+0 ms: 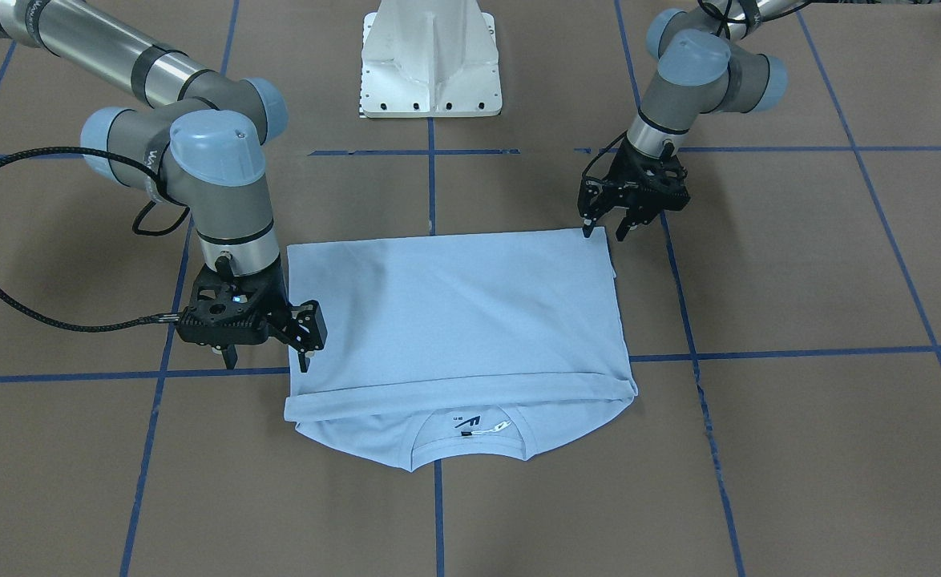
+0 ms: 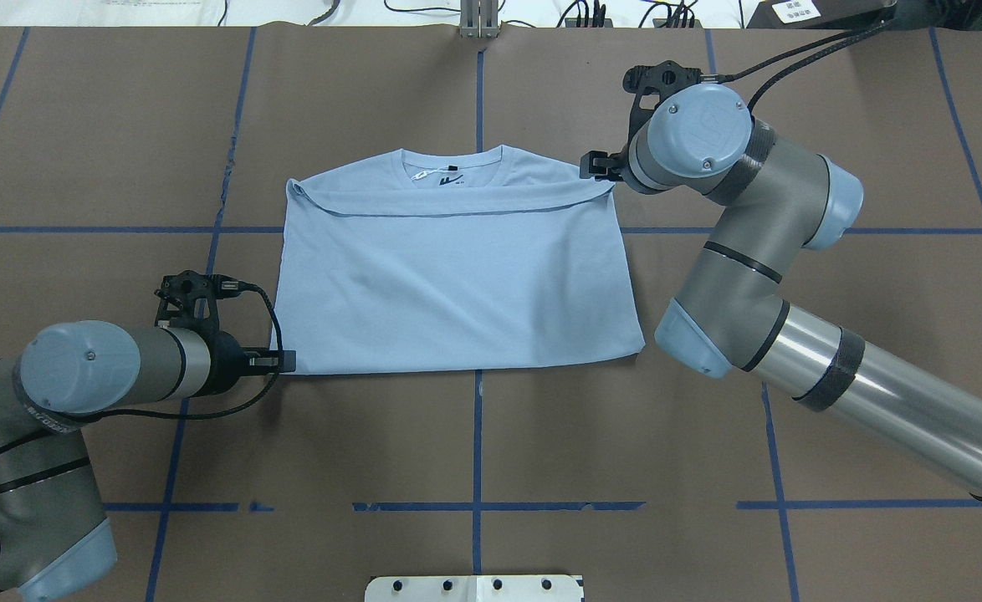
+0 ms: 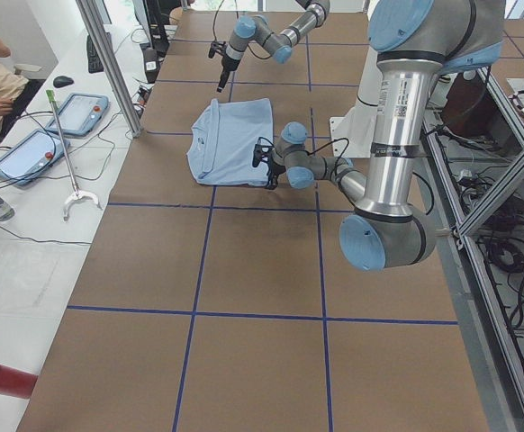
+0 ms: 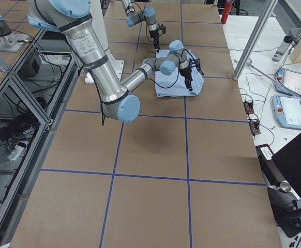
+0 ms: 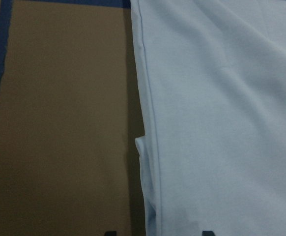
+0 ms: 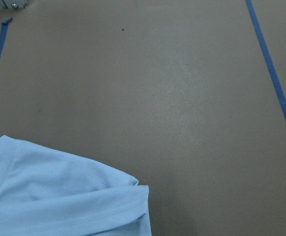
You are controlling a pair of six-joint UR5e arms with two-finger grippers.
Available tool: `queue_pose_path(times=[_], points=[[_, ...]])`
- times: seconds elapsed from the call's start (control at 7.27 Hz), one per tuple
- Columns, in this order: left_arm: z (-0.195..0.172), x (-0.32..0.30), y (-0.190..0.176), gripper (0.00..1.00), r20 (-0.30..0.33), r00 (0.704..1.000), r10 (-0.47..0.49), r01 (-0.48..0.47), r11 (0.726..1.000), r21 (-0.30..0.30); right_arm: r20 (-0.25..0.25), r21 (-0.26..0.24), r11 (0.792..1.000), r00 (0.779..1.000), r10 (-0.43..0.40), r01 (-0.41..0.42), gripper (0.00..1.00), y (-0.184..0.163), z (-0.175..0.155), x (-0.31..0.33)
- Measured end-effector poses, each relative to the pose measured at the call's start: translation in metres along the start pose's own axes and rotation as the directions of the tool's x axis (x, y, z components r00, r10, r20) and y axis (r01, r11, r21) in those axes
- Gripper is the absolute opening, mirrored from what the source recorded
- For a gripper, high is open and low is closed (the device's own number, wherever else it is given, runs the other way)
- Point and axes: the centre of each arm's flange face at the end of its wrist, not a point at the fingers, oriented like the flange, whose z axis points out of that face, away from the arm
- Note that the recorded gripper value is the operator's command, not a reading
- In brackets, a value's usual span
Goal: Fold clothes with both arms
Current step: 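Release the hem near the collar and draw the left gripper back toward the robot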
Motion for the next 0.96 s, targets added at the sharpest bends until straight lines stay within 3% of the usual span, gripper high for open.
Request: queue_pose_path(times=[0.14,0.41,0.96], points=[[0.001,0.003,0.004,0.37,-0.003,1.0,0.0,-0.001,1.0,-0.006,-0.001,0.0,1.0,1.0,0.0,0.0,1.0,0.0,0.0,0.0],[0.004,0.014,0.013,0.0,-0.017,1.0,-0.004,0.004,1.0,-0.02,-0.003,0.001,1.0,1.0,0.0,0.0,1.0,0.001,0.001,0.0],[0.002,0.013,0.015,0.0,-0.016,1.0,0.002,-0.002,1.0,-0.022,-0.004,-0.001,1.0,1.0,0.0,0.0,1.0,0.002,0.002,0.0]])
